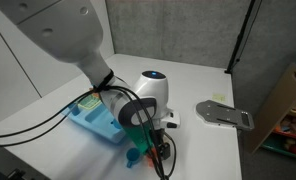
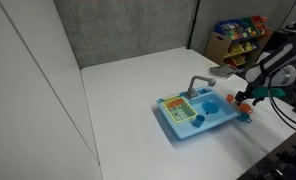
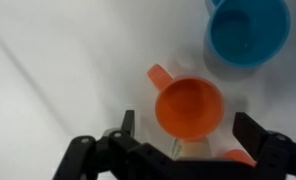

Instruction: Put the blue cup on the counter then put the orange mug on the blue plate

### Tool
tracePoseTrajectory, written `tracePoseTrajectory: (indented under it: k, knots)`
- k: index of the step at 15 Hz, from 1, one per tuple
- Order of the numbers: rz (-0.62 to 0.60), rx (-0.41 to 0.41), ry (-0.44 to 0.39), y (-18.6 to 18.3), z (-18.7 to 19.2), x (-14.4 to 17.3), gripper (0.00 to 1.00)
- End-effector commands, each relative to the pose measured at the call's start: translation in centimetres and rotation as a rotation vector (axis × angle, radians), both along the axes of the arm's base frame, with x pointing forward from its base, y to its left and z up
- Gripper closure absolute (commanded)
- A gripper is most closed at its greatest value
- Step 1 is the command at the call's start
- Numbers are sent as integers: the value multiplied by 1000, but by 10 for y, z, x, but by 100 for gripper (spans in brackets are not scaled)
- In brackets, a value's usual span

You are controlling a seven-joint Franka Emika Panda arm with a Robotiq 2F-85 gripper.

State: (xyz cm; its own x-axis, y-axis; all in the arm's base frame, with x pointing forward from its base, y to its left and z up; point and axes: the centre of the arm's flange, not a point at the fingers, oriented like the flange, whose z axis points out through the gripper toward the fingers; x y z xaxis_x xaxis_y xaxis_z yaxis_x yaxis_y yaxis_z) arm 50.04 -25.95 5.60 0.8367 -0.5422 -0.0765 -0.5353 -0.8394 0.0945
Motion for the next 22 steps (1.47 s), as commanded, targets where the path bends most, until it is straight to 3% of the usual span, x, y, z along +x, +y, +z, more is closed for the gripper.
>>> tracePoseTrajectory:
  k: [1,6,7,8,10,14,22]
  knots:
    - [14,0,-7,1,-4,-2,0]
    - [34,12,-20,5,-8,-4,0]
    - [35,13,-21,6,-9,-3,5]
    - [36,13,-20,7,-10,-3,26]
    - [35,14,-19,7,-11,-3,31]
    - [29,18,-27,3,-4,-7,63]
    - [22,42,-20,0,44,-32,66]
